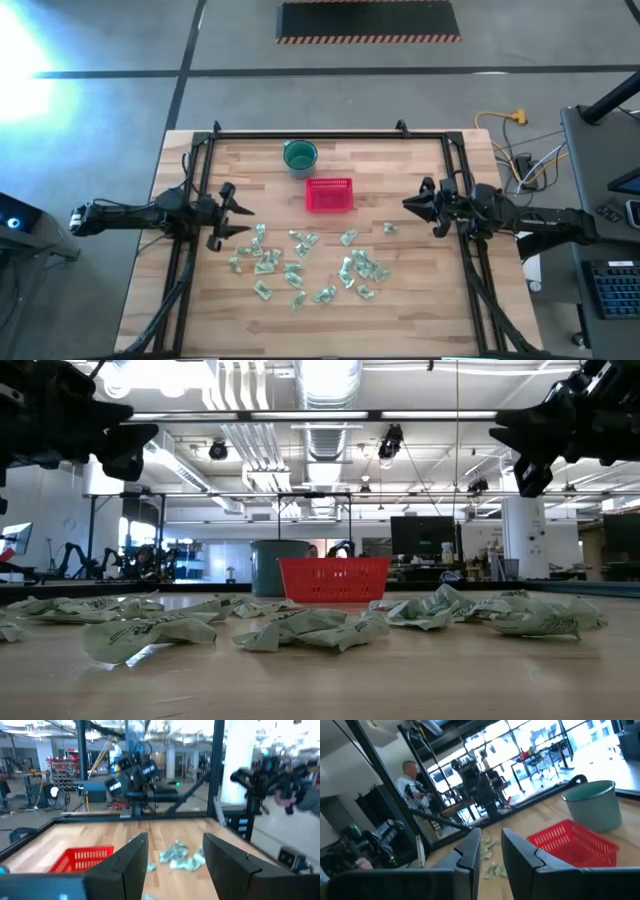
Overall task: Pick and place items into bin
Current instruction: Put the light green stevia packet into the red bin
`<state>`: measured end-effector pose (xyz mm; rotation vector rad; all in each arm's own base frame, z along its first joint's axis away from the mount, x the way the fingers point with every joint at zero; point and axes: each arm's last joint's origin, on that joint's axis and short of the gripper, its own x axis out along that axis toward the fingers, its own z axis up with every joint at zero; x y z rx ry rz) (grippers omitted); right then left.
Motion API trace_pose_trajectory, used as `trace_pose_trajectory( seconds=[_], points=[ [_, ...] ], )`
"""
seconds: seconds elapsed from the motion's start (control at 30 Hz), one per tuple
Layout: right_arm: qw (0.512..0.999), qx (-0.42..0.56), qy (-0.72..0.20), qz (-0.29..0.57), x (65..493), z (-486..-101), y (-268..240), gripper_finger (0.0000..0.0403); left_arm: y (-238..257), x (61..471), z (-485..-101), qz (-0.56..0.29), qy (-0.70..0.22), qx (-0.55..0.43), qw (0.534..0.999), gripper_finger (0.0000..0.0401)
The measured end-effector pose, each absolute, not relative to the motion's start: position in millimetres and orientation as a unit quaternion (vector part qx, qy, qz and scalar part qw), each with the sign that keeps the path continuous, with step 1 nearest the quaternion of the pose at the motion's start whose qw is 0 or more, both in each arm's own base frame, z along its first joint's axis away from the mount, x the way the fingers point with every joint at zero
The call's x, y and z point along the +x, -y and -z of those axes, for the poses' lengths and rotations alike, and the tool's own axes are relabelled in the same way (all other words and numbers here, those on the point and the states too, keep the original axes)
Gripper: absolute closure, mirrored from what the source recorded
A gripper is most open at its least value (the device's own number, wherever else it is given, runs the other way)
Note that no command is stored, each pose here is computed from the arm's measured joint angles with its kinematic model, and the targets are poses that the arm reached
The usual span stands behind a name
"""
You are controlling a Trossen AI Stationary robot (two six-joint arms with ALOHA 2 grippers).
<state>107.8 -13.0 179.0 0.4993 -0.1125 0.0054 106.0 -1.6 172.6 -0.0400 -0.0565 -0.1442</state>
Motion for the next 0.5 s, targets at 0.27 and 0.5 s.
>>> trace_pose_trajectory(
  seconds=[0.27,0.5],
  points=[
    [0.986,0.162,0.035,0.008,109,-175,13,0.0335,1,105,-188,0.063,0.114,0.050,0.990,0.0228],
    [0.982,0.176,0.062,-0.013,110,-181,13,0.0335,1,101,-201,0.068,0.175,0.008,0.982,0.0228]
  ],
)
